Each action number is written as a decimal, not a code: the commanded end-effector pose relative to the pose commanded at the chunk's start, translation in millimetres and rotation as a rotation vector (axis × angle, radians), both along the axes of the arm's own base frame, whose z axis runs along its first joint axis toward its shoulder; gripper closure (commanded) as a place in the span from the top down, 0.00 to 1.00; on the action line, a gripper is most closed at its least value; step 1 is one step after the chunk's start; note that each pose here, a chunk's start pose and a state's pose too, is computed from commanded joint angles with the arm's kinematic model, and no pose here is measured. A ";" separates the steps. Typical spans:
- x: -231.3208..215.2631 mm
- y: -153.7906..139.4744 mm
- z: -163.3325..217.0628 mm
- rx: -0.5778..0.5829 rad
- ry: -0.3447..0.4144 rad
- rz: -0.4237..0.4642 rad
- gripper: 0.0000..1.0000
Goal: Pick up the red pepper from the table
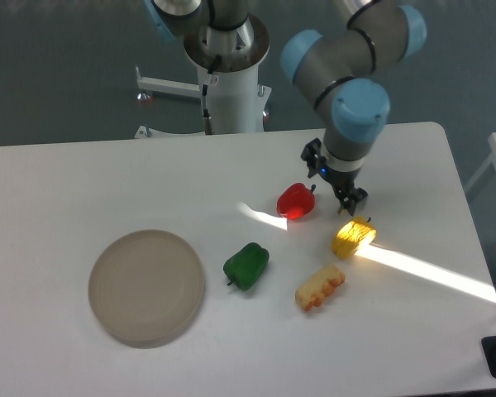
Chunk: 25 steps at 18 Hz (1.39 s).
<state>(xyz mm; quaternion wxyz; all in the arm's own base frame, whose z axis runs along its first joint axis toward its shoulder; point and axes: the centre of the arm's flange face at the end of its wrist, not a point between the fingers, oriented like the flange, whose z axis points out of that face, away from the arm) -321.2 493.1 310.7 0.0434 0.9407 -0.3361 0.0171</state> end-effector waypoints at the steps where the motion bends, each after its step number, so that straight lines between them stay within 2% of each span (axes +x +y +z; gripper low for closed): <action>1: 4.3 -3.0 -6.5 0.008 0.008 0.001 1.00; 6: 16.0 -12.2 -24.3 -0.001 0.000 0.009 1.00; 25: 30.8 -4.3 -65.9 0.020 0.022 -0.028 1.00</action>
